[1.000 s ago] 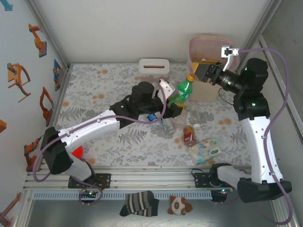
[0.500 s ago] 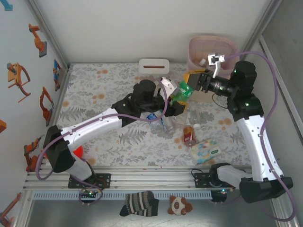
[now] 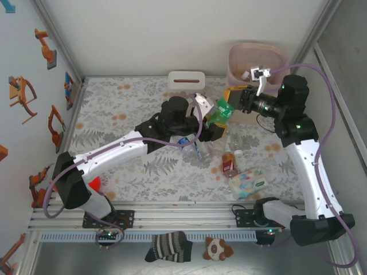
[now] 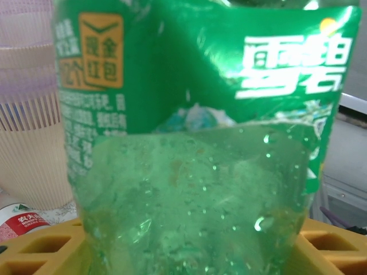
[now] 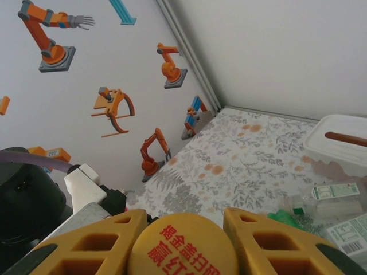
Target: Put the plastic bottles in the bin
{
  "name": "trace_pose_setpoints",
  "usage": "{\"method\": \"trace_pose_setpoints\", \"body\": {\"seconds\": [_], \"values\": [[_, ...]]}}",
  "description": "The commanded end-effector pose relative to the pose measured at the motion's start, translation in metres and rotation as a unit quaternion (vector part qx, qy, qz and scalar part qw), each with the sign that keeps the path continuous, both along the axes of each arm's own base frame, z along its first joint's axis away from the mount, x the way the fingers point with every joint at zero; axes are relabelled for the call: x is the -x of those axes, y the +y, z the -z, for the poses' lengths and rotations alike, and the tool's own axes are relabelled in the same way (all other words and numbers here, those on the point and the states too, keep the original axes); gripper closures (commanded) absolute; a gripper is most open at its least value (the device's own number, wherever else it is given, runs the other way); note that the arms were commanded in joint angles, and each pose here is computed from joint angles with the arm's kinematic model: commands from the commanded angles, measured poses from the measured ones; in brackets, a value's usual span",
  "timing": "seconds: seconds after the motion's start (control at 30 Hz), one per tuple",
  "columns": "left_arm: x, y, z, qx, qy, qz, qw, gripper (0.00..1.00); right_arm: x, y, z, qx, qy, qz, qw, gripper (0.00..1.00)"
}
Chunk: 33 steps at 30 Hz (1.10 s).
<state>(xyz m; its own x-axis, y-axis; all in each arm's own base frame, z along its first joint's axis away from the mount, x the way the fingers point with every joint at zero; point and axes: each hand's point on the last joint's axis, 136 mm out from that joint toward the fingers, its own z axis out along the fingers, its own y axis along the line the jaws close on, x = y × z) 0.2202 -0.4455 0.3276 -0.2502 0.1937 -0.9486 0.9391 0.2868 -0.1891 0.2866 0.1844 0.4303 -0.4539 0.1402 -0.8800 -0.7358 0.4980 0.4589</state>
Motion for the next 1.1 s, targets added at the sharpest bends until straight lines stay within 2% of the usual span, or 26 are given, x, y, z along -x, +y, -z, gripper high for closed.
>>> {"method": "trace_pose_setpoints", "body": {"seconds": [0.0, 0.27, 0.47, 0.8, 1.07], "values": [[-0.001, -0.001, -0.023, 0.024, -0.016, 0.001, 1.0, 0.29, 0.005, 0.003, -0.008, -0.003, 0.001, -0.004, 1.0, 0.7], [0.0, 0.01, -0.021, 0.013, -0.018, -0.011, 1.0, 0.24, -0.019, -0.017, -0.012, 0.018, -0.006, 0.089, 0.996, 0.71], [0.002, 0.021, -0.016, 0.003, -0.018, -0.024, 1.0, 0.23, -0.05, -0.041, -0.014, 0.055, -0.015, 0.184, 0.981, 0.71], [0.005, 0.039, -0.01, -0.008, -0.018, -0.044, 0.999, 0.23, -0.111, -0.085, -0.045, 0.142, -0.075, 0.326, 0.932, 0.7], [0.007, 0.049, -0.011, -0.014, -0.023, -0.053, 0.998, 0.23, -0.161, -0.111, -0.059, 0.191, -0.102, 0.39, 0.895, 0.7]]}}
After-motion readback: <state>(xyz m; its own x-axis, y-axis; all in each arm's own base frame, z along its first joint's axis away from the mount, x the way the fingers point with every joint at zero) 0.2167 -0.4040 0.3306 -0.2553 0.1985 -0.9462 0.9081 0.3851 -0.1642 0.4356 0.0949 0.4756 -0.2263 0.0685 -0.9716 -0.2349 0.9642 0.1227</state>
